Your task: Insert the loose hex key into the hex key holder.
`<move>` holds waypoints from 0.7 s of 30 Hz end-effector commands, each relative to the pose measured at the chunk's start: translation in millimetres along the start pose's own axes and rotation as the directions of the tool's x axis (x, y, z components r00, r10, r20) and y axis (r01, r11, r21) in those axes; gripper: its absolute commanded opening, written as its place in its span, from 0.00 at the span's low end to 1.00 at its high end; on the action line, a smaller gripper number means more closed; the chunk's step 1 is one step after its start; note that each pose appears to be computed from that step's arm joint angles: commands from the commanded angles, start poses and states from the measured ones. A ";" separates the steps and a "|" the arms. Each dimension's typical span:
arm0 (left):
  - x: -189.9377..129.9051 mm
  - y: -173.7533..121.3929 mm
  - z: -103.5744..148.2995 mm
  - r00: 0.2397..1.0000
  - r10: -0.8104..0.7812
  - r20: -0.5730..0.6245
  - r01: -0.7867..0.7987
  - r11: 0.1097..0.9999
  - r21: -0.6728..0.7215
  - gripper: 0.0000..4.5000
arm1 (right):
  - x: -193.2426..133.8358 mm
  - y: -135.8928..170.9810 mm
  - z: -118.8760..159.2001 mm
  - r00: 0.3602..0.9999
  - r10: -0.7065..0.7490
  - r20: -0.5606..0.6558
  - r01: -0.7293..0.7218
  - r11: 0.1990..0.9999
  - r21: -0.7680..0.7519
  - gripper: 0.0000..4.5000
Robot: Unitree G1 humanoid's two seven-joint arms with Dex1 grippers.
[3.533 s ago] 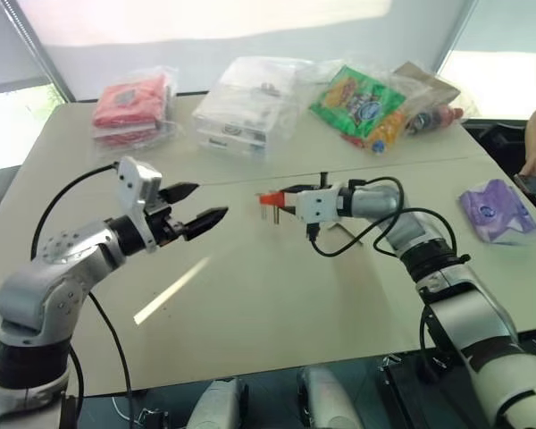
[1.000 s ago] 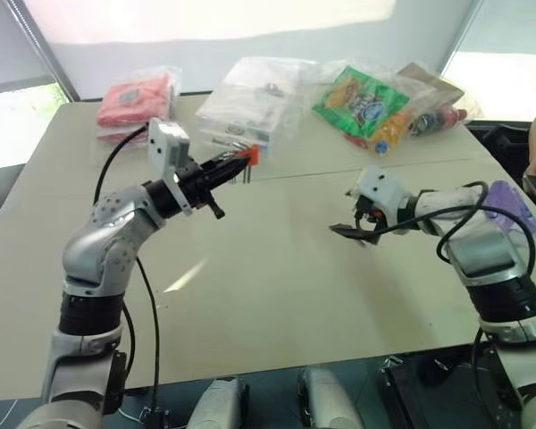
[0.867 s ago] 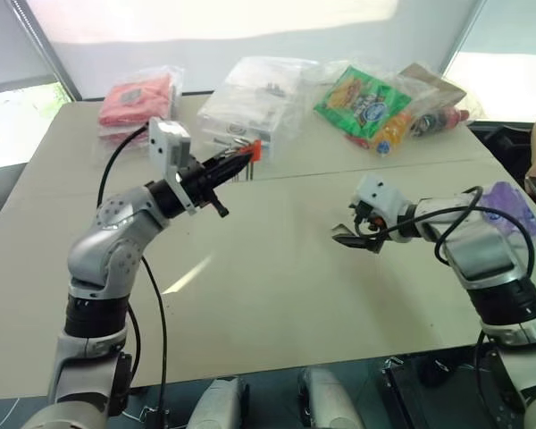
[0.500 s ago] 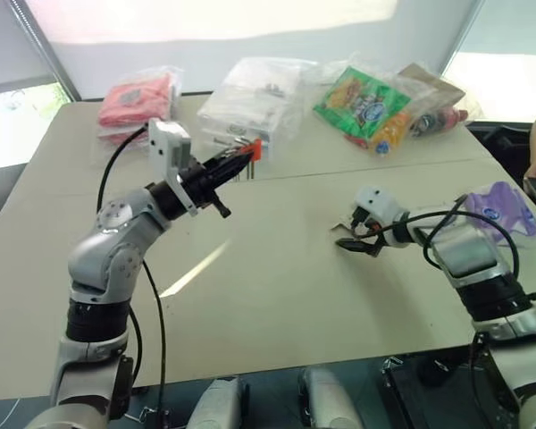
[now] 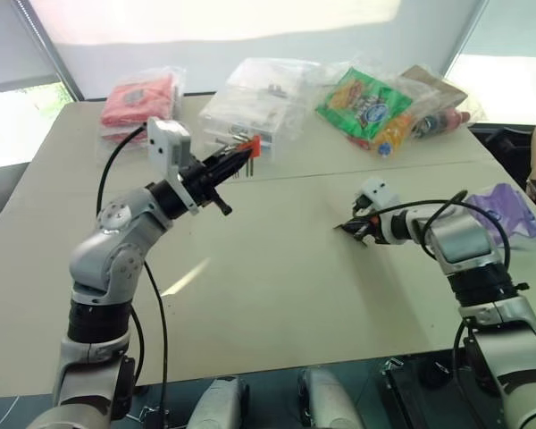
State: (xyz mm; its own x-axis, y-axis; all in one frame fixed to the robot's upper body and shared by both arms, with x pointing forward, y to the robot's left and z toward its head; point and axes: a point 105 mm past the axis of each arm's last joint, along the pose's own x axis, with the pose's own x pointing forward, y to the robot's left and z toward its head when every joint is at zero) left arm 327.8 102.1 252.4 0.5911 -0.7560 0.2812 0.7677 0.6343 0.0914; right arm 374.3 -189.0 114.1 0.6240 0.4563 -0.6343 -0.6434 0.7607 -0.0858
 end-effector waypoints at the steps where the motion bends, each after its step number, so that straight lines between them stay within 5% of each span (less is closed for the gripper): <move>1: -0.2 0.0 14.2 0.999 -0.001 0.044 -0.001 1.000 0.030 0.00 | -0.1 2.2 17.4 0.991 -0.015 0.136 0.017 1.000 -0.015 0.00; 5: 1.9 -1.0 13.9 0.999 -0.011 0.041 0.011 1.000 0.023 0.00 | -29.1 3.7 100.9 0.798 -0.113 0.593 0.165 0.986 -0.035 0.00; 8: 5.6 -3.1 13.0 0.999 -0.028 0.040 0.028 0.999 0.020 0.00 | -50.5 18.5 141.3 0.617 -0.124 0.777 0.220 0.975 -0.020 0.00; 11: 9.6 -1.8 14.3 0.998 -0.031 0.048 0.031 0.999 0.016 0.00 | -90.2 52.4 183.6 0.301 -0.058 0.952 0.109 0.994 0.026 0.00; 12: 11.2 -1.5 15.0 0.998 -0.032 0.051 0.031 0.999 0.017 0.00 | -95.9 65.6 190.8 0.244 -0.028 0.969 0.092 0.996 0.006 0.00; 21: 22.7 1.6 21.4 0.996 -0.040 0.075 0.038 0.999 0.024 0.00 | -92.9 117.3 217.1 0.090 0.038 0.995 -0.038 0.999 -0.034 0.00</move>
State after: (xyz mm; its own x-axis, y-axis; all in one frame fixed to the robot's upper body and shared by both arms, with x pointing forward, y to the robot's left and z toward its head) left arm 341.7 92.5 264.1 0.5713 -0.7610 0.3075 0.7833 0.6173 0.0725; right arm 346.6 -47.3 312.0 0.5291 0.5409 0.6539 -0.6770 0.7336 -0.0590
